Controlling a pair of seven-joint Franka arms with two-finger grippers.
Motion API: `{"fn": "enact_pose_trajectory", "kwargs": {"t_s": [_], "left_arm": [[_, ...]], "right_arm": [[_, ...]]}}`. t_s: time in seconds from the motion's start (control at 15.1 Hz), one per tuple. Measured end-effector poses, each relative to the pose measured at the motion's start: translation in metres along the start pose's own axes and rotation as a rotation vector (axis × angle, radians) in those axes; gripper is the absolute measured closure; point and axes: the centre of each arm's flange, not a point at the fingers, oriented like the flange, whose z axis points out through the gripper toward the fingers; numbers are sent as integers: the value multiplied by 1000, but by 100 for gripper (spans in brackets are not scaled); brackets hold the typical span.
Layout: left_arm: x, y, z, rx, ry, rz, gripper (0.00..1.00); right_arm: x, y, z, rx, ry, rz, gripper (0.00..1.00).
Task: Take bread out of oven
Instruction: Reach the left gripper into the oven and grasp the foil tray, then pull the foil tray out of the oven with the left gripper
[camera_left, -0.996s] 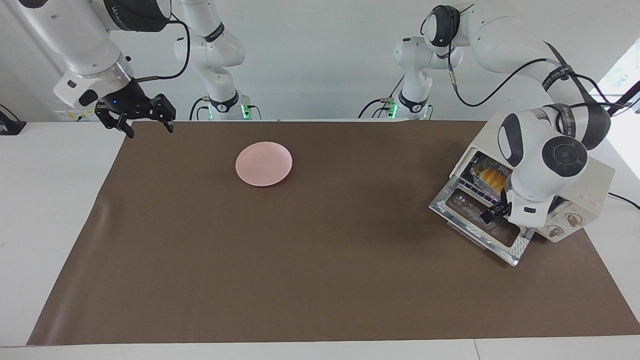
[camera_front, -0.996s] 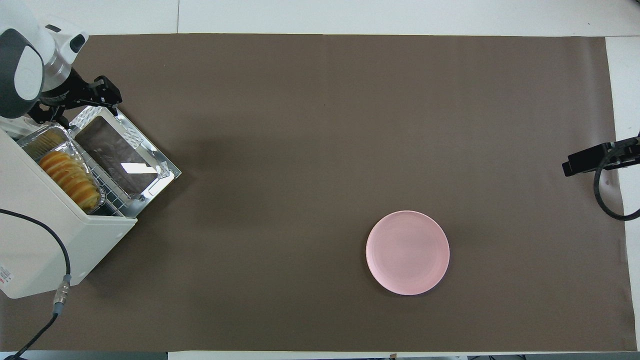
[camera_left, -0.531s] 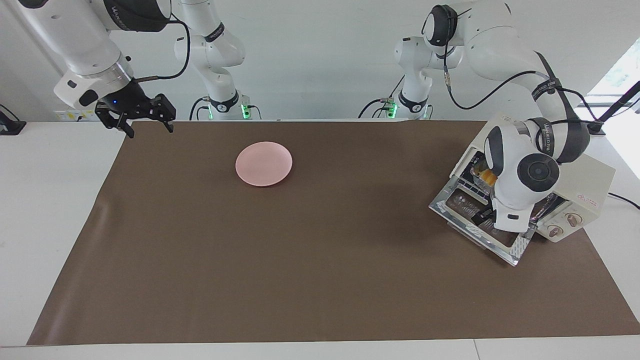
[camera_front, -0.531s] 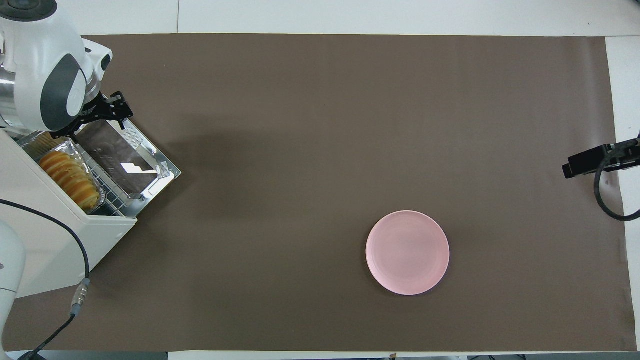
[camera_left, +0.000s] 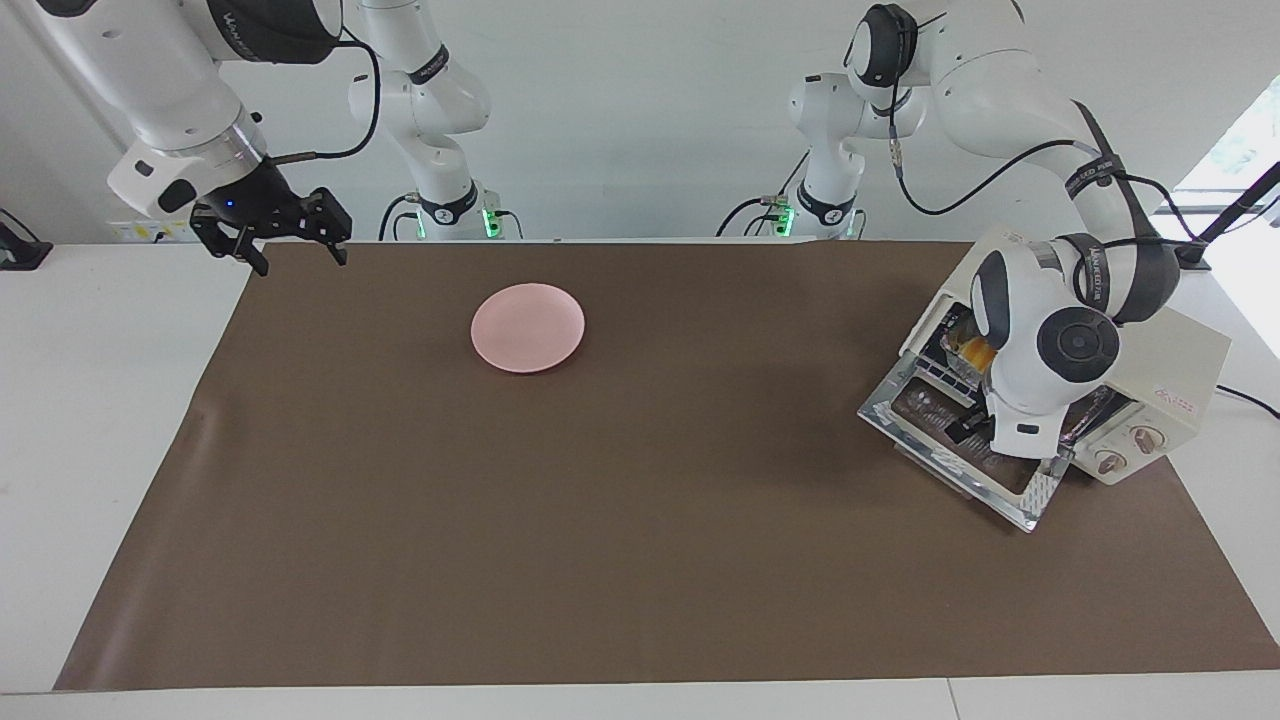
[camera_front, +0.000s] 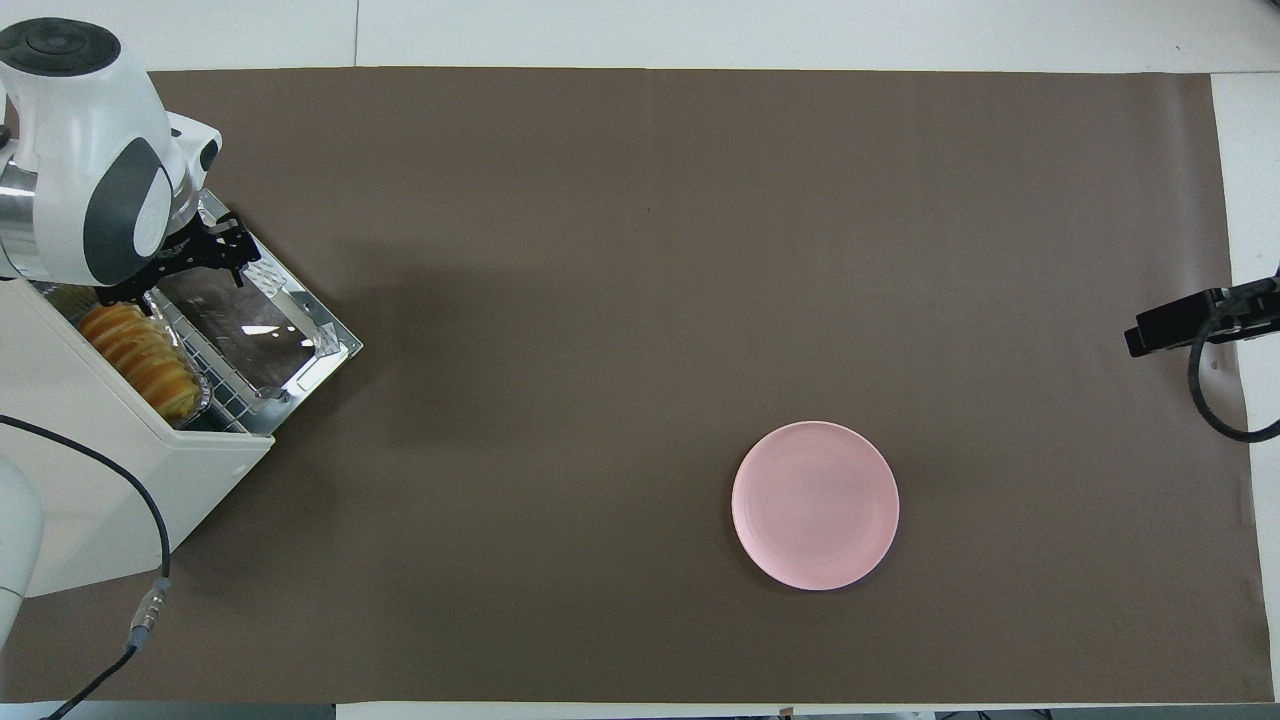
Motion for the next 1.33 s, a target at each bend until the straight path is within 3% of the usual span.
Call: {"fn": "enact_pose_trajectory", "kwargs": {"t_s": [0.33, 0.46, 0.66, 0.73, 0.86, 1.13, 1.33], "left_arm": [[-3, -2, 10, -9, 18, -26, 0], [-5, 0, 18, -16, 26, -26, 17], [-10, 0, 28, -18, 23, -24, 23], [-11, -1, 28, -19, 22, -24, 29], [-12, -2, 27, -20, 24, -24, 56], [-11, -2, 18, -35, 46, -23, 98], [-12, 11, -15, -112, 77, -22, 98]], "right_arm": [[0, 0, 0, 0, 0, 0, 0], [0, 0, 0, 0, 0, 0, 0], [0, 0, 0, 0, 0, 0, 0], [0, 0, 0, 0, 0, 0, 0], [0, 0, 0, 0, 0, 0, 0], [0, 0, 0, 0, 0, 0, 0], [0, 0, 0, 0, 0, 0, 0]]}}
